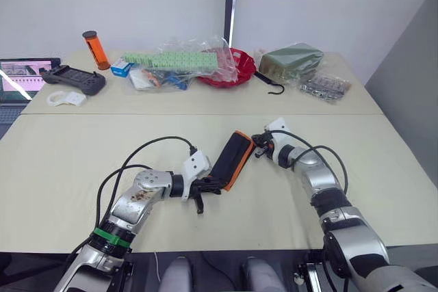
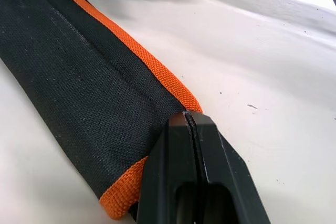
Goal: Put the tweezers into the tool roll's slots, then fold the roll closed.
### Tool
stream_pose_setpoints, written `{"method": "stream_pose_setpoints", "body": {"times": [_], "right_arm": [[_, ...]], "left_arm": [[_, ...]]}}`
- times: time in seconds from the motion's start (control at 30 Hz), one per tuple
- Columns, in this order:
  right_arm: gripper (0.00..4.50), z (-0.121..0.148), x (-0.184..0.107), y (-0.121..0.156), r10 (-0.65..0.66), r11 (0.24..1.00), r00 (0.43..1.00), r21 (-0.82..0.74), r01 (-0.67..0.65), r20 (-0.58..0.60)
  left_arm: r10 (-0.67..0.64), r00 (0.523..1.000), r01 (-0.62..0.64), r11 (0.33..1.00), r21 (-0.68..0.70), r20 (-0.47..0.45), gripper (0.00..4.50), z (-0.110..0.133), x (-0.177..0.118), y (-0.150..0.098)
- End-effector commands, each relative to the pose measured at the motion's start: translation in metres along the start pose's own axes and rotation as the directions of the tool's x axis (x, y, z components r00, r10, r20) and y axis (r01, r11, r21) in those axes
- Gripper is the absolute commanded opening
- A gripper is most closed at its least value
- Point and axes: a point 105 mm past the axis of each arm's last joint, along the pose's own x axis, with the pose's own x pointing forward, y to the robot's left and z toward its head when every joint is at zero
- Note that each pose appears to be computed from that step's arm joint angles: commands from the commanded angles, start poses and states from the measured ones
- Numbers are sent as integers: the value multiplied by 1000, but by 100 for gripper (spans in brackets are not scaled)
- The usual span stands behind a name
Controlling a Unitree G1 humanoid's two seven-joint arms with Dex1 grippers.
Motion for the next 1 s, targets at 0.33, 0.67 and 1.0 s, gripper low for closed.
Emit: {"method": "stream_pose_setpoints", "body": {"times": [0.33,0.67,1.0], "right_arm": [[0,58,-44,-16,29,999,944,24,-39,328],[215,64,-104,-34,118,986,960,-141,-84,252],[447,31,-153,-48,74,993,988,-98,-62,134]], "left_arm": [[211,908,-153,971,-182,362,2,62,-63,33],[604,781,-604,795,-53,156,322,18,-177,80],[786,617,-785,619,-39,51,450,-22,-259,70]]}}
